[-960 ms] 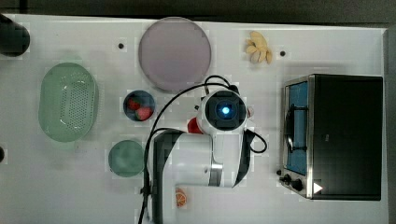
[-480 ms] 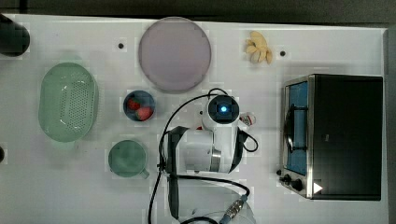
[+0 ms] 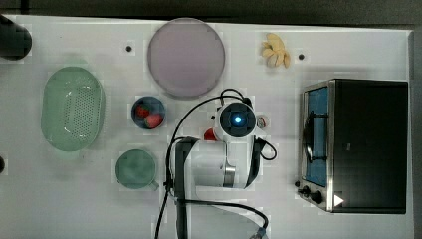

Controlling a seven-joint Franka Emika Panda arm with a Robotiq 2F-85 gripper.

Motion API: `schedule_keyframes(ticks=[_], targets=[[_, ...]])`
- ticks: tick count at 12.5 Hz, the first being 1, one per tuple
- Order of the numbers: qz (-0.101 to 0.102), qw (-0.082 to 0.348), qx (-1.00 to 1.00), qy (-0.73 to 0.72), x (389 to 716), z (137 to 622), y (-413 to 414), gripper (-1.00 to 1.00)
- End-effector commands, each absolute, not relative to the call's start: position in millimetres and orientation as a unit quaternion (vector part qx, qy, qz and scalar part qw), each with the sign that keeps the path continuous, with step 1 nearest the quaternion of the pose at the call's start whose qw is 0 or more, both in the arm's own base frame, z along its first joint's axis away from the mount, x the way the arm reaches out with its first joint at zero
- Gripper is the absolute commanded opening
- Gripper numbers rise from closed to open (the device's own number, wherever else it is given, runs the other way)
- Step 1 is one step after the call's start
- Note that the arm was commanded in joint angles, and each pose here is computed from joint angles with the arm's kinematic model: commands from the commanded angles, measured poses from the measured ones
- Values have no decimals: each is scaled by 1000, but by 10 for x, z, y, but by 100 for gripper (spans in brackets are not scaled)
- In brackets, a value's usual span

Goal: Pick Ketchup from oven and place it on table.

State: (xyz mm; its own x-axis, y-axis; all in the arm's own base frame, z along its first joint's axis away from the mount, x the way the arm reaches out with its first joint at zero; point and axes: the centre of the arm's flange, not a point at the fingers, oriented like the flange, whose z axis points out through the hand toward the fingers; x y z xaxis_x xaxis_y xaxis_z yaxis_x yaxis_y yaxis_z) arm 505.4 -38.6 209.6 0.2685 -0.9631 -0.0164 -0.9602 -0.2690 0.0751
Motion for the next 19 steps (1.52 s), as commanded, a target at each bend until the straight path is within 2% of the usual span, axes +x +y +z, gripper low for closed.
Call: schedule_keyframes(ticks=[1, 5, 8, 9, 11, 14, 19], targets=[[3, -4, 790, -613, 5328, 2926, -275, 100], [16, -15, 791, -611, 5487, 4163, -270, 100], [26, -21, 789, -614, 5438, 5294, -320, 100], [19, -17, 788, -615, 5388, 5581, -336, 100], [-7, 1, 790, -613, 5285, 5841, -292, 100], [3, -6, 790, -613, 5298, 5963, -304, 100], [-2, -3, 790, -613, 5318, 5907, -304, 100]])
